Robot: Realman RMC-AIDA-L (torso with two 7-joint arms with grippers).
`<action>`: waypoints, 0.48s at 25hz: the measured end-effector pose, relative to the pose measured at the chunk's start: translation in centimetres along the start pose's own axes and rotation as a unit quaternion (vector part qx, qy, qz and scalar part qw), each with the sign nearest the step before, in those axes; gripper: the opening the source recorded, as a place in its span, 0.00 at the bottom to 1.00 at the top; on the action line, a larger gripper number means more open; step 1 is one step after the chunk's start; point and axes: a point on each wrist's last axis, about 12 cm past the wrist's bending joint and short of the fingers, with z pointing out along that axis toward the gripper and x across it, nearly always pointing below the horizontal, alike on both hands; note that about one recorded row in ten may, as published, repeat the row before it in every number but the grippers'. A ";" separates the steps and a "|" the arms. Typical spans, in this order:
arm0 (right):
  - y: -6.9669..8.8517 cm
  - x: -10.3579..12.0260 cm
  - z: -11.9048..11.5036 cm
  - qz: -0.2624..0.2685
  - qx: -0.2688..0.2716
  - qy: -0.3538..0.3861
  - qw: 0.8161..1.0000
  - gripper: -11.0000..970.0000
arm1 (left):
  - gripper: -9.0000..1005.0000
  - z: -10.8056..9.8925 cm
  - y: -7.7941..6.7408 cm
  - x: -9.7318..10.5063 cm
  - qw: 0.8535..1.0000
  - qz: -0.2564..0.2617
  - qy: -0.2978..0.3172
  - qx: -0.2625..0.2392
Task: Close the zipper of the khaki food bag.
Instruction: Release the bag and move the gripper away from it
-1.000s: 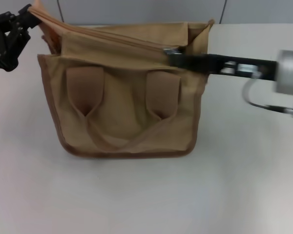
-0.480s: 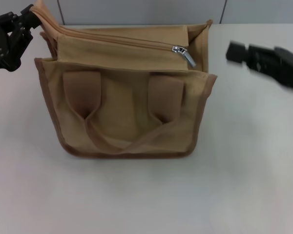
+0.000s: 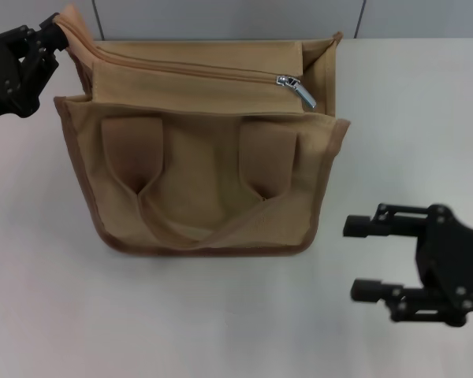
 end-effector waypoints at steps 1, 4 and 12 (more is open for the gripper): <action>0.0 0.5 0.1 -0.002 0.005 0.007 1.000 0.60 | 0.04 0.0 0.0 0.0 1.000 -0.001 0.000 -0.001; -0.1 1.6 0.4 -0.004 0.013 0.029 0.999 0.67 | 0.04 -0.1 0.0 0.1 1.000 -0.003 0.002 -0.002; -0.8 2.1 1.3 -0.002 0.011 0.049 0.999 0.80 | 0.04 -0.6 0.0 0.4 1.000 -0.010 0.008 -0.015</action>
